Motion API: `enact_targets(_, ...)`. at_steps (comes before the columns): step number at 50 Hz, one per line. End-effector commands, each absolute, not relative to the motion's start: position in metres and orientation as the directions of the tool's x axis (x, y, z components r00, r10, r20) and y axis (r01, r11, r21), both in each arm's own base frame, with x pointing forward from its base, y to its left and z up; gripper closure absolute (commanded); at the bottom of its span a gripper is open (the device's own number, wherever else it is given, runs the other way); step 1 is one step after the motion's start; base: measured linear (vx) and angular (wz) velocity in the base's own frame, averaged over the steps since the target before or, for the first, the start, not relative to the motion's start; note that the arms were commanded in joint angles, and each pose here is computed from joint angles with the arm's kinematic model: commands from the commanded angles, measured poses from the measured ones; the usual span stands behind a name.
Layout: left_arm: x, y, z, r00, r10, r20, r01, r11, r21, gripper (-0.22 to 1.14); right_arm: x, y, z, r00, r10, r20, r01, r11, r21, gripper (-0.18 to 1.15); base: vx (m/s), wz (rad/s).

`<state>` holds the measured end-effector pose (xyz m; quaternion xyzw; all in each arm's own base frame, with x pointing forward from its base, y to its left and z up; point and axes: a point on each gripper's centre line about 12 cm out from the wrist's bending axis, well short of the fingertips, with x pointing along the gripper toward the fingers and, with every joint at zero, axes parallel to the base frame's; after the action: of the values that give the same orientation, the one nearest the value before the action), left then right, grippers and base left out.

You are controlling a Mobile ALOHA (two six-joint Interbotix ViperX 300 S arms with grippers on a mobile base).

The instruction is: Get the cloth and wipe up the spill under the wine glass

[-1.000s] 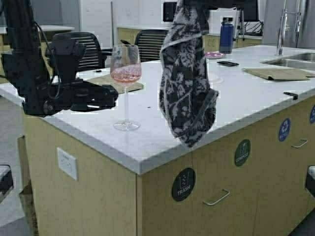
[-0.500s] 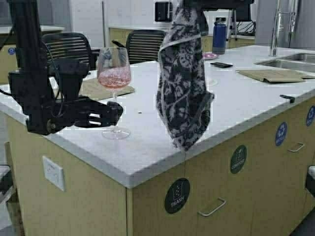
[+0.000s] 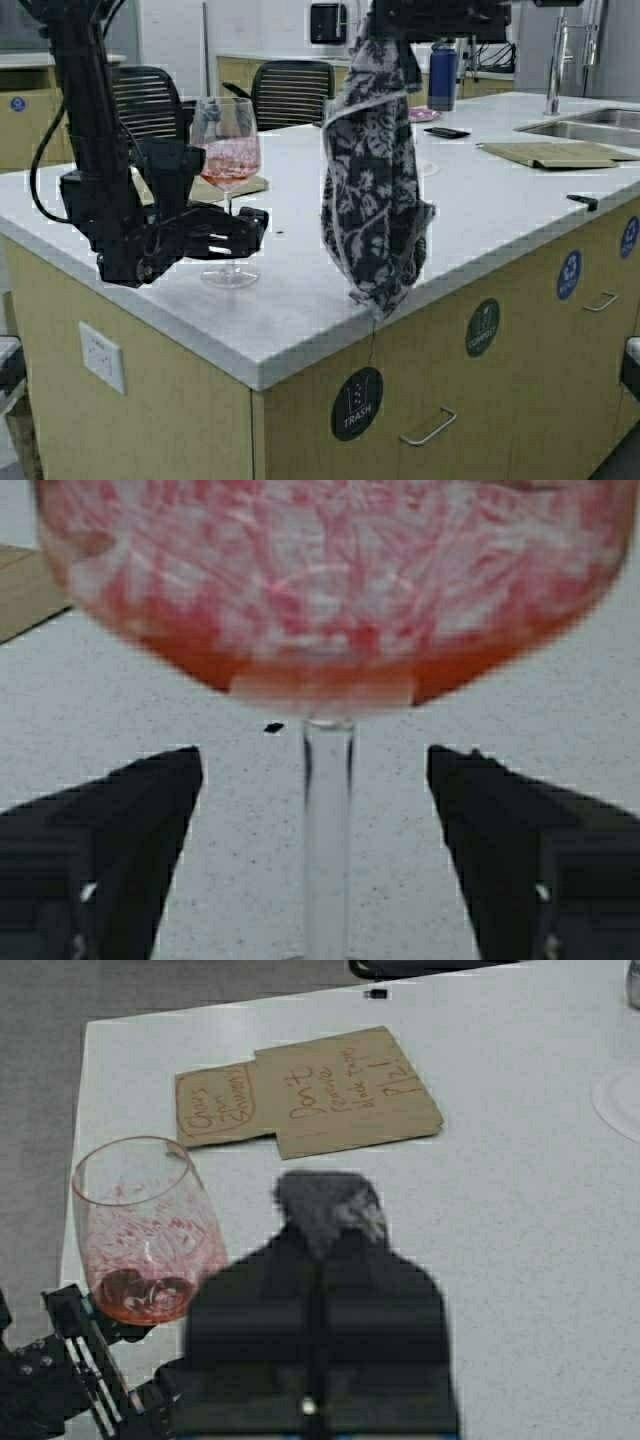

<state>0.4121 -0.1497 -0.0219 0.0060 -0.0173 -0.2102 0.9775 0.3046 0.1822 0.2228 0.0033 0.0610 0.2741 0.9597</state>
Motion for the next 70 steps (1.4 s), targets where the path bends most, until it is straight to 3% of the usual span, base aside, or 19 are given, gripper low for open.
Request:
enact_targets(1, 0.421, -0.153, -0.009, 0.909, -0.409, 0.077, 0.409, 0.912, 0.021, -0.05, 0.308, 0.184, 0.235, 0.847, 0.527, -0.071, -0.525, 0.850, 0.043, 0.91, 0.00, 0.00)
enact_targets(7, 0.422, -0.153, -0.008, 0.911, -0.405, 0.082, 0.405, 0.914, 0.020, 0.14, 0.308, 0.185, 0.237, 0.846, 0.531, -0.053, -0.530, 0.847, 0.037, 0.91, 0.00, 0.00)
enact_targets(16, 0.419, -0.154, -0.004, 0.908, -0.410, 0.082, 0.411, 0.912, 0.015, 0.58, 0.310, 0.182, 0.246, 0.858, 0.512, 0.028, -0.513, 0.855, 0.071, 0.91, 0.00, 0.00)
enact_targets(20, 0.414, -0.158, 0.004, 0.902, -0.423, 0.086, 0.424, 0.906, 0.010, 0.68, 0.317, 0.178, 0.256, 0.883, 0.465, 0.065, -0.469, 0.874, 0.129, 0.91, 0.00, 0.00)
enact_targets(34, 0.376, -0.165, 0.058, 0.879, -0.464, 0.107, 0.468, 0.884, -0.005, 0.70, 0.385, 0.160, 0.286, 0.939, 0.314, 0.138, -0.337, 0.919, 0.203, 0.91, 0.00, 0.00)
enact_targets(50, 0.313, -0.147, 0.141, 0.862, -0.479, 0.165, 0.490, 0.871, -0.028, 0.70, 0.465, 0.184, 0.267, 0.946, 0.307, 0.107, -0.322, 0.926, 0.199, 0.91, 0.00, 0.01)
enact_targets(59, 0.285, -0.142, 0.192, 0.849, -0.492, 0.191, 0.506, 0.862, -0.026, 0.71, 0.477, 0.210, 0.214, 0.937, 0.350, 0.013, -0.346, 0.920, 0.185, 0.91, 0.00, 0.00)
enact_targets(70, 0.276, -0.135, 0.269, 0.863, -0.467, 0.191, 0.481, 0.876, -0.029, 0.71, 0.462, 0.262, 0.146, 0.893, 0.438, -0.108, -0.416, 0.892, 0.176, 0.91, 0.00, 0.00)
